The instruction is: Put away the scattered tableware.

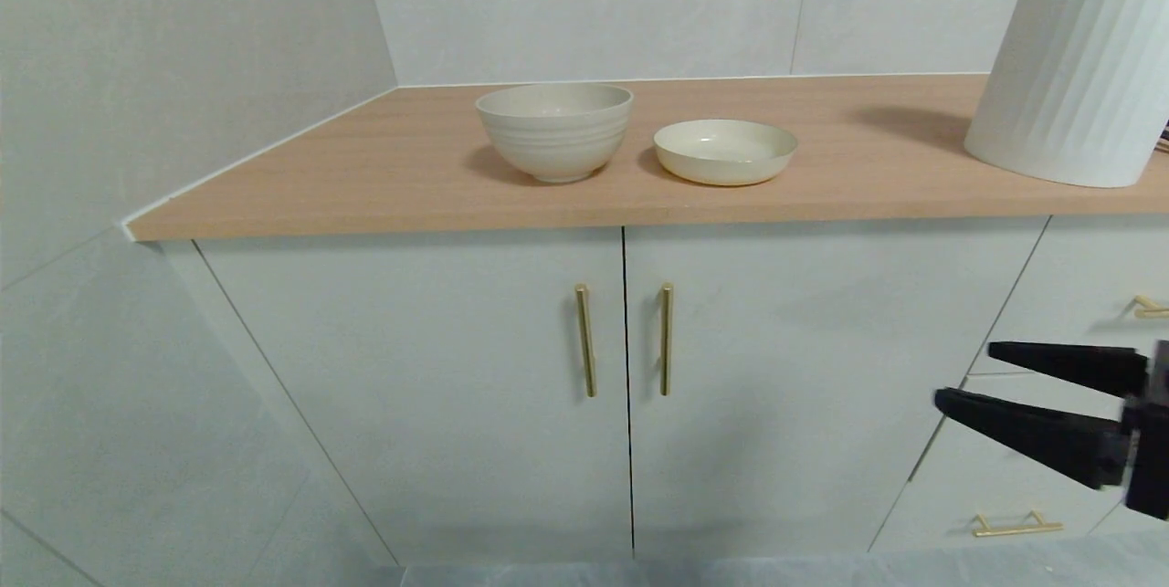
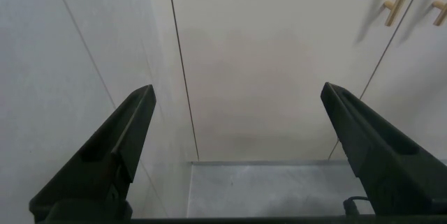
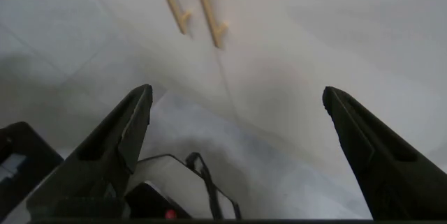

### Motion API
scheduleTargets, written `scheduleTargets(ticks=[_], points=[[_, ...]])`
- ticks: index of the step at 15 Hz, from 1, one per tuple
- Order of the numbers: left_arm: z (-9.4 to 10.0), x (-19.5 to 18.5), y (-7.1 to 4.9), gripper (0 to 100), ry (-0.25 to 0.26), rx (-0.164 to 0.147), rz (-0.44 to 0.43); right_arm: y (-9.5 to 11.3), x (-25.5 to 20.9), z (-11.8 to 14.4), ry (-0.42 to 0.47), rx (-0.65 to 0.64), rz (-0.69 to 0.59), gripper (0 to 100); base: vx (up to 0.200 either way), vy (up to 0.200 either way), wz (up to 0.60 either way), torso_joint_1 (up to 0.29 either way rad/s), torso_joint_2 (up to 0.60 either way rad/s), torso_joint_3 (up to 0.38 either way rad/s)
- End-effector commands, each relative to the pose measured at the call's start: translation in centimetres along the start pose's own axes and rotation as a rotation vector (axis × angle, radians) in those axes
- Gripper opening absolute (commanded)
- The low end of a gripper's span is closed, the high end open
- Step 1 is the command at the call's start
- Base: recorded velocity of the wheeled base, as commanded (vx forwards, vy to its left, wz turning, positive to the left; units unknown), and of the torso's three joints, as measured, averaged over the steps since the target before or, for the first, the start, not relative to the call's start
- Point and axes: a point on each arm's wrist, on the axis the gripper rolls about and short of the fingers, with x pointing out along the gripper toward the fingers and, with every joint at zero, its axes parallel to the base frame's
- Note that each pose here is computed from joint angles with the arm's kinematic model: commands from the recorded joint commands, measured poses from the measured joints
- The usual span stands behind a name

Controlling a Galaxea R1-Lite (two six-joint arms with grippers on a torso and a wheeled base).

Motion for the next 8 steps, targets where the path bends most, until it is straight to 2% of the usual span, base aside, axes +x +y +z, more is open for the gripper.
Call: scheduleTargets(ticks=[1, 6, 8], points=[[0.0, 0.0, 0.0, 100, 0.0, -0.001, 0.001, 1.0, 7.3, 1.0, 0.086, -0.011, 0.108, 100, 0.0, 0.0, 0.0, 0.0, 0.0, 0.0], [0.0, 0.0, 0.0, 100, 0.0, -0.001, 0.001, 1.9, 11.9, 1.6, 0.132, -0.008, 0.219, 100, 0.0, 0.0, 0.0, 0.0, 0.0, 0.0], [0.0, 0.0, 0.0, 100, 0.0, 0.0, 0.001, 2.0, 13.0, 0.9, 0.176, 0.066, 0.257, 100, 0.0, 0.0, 0.0, 0.0, 0.0, 0.0]])
